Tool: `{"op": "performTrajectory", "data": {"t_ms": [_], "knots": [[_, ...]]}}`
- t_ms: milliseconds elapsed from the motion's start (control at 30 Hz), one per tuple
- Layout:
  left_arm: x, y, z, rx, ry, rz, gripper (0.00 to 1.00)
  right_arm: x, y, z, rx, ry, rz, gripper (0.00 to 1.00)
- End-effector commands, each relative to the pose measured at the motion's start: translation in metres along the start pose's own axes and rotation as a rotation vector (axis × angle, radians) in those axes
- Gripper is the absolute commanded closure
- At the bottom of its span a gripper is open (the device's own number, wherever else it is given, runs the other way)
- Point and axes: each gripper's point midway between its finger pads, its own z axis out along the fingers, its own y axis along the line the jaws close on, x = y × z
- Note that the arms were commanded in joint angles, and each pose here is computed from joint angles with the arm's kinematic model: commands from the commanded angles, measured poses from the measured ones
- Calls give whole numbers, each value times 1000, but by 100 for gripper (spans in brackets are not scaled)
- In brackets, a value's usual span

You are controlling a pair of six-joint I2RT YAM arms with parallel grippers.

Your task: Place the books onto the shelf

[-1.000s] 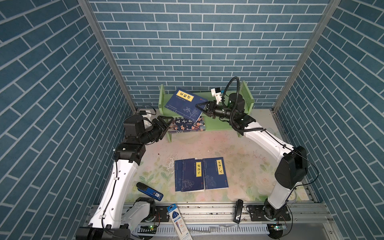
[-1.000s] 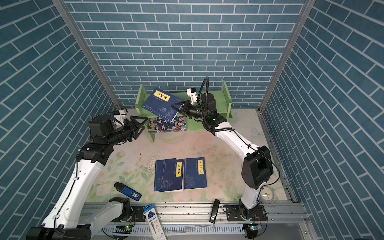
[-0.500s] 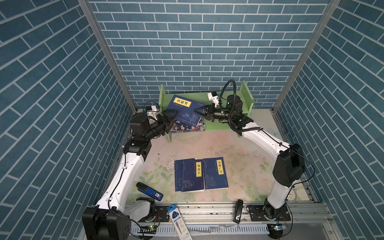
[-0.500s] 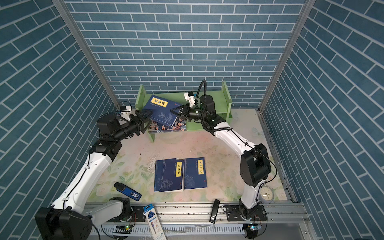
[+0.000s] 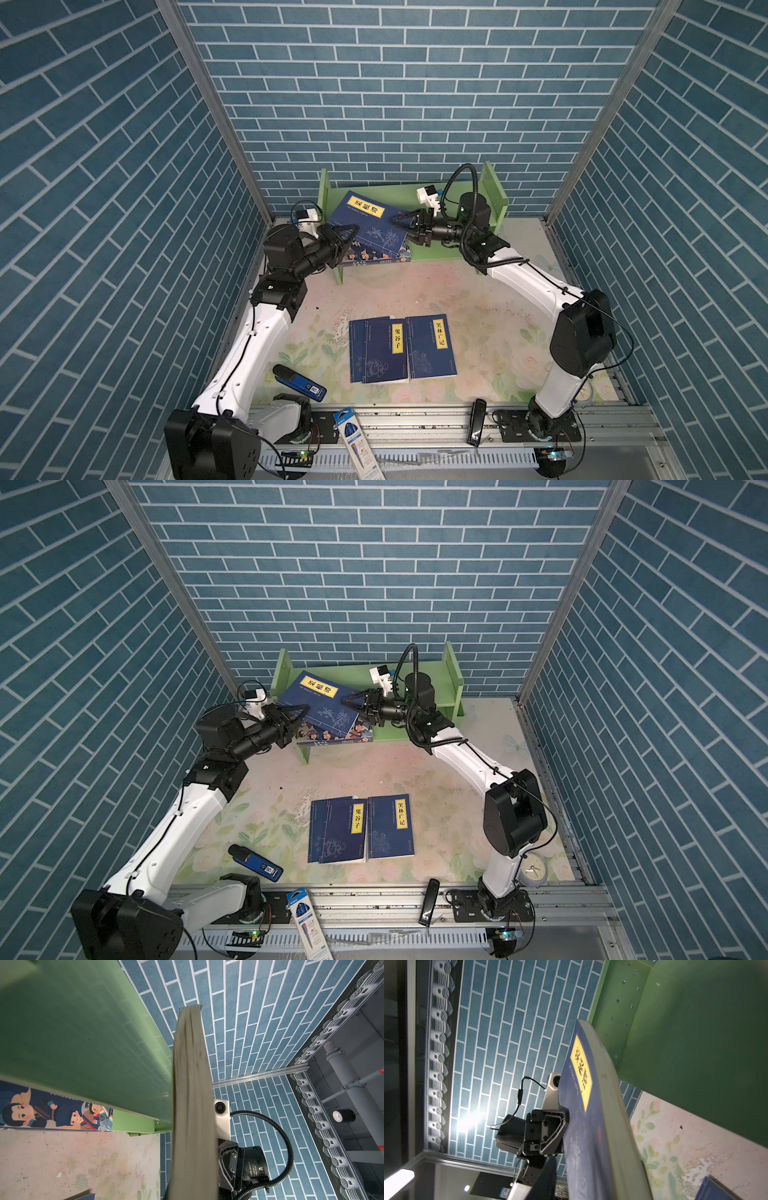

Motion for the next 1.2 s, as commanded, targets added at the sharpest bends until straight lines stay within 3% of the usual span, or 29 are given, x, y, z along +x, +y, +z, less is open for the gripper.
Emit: {"op": "performTrajectory", "data": {"t_ms": [0,67,167,333,433,533,800,1167], "knots": [[-14,-23,2,54,-51,69,100,-2,31,-17,-21,-84,-92,31],[-22,-32,4,66,-77,91,100,-3,21,-32,65,-172,-109,18],[-32,-45,7,87,-103,100,100,-5,13,-57,139,-301,-108,13],[-40,-41,8,57,-137,38,100,9,2,-69,111,-463,-56,13],[-42,-27,15,22,-141,-25,100,27,5,-50,97,-437,-51,13],[-45,-29,15,21,-154,-17,100,37,16,-30,68,-423,-61,13],[-46,-34,15,33,-160,-24,100,29,27,-9,25,-503,-64,15],[-36,-31,18,38,-138,-56,100,9,33,26,-34,-501,-48,32]]}}
